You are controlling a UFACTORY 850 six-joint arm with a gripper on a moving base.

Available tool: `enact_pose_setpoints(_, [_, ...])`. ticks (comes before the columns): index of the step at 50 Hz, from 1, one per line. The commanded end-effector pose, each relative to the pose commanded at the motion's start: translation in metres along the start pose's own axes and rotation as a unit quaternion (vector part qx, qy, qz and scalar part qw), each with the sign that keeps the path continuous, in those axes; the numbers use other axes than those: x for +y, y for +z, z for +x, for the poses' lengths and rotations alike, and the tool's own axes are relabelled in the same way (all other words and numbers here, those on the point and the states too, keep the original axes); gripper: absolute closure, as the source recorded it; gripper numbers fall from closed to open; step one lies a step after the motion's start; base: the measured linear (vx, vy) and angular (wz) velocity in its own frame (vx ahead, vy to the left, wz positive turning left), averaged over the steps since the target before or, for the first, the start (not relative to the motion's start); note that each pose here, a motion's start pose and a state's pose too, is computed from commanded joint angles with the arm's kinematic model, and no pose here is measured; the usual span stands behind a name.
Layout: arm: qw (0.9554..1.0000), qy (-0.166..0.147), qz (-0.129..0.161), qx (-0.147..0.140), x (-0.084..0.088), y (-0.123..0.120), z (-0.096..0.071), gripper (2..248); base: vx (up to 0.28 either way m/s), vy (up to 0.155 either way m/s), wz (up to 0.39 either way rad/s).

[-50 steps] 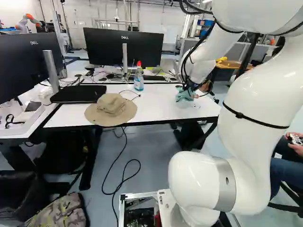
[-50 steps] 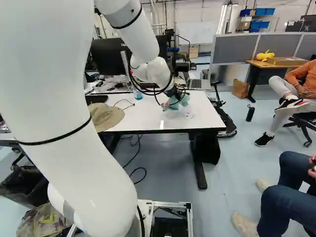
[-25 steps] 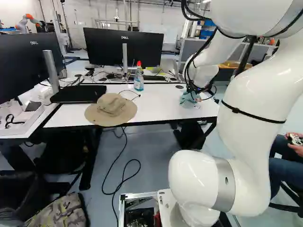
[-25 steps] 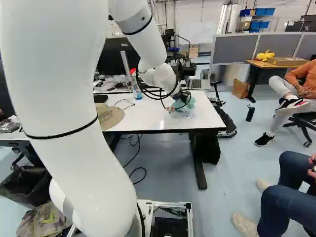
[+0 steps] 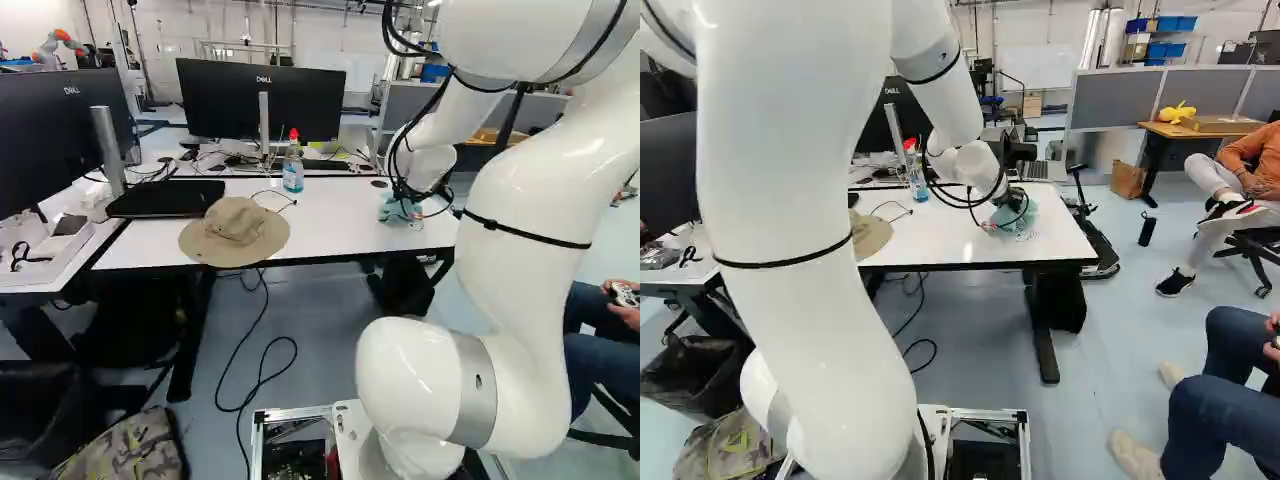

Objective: Clean the table with the green towel

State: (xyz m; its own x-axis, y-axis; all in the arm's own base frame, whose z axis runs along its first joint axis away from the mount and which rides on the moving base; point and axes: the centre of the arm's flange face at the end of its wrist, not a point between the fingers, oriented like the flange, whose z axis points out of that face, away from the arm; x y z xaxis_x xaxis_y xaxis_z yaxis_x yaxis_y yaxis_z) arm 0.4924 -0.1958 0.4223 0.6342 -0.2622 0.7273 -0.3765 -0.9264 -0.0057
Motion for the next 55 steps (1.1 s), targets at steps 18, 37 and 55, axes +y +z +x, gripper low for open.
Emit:
enact_pose_setpoints(18, [1.0, 0.0, 0.0, -0.001, 0.0, 0.005, -0.002, 197, 0.0, 0.0, 0.0])
enact_pose_setpoints(37, [0.9999, 0.0, 0.0, -0.015, 0.0, 0.005, -0.005, 197, 0.0, 0.0, 0.0])
enact_pose_setpoints(55, [0.9989, 0.0, 0.0, -0.048, 0.0, 0.005, -0.011, 197, 0.0, 0.0, 0.0])
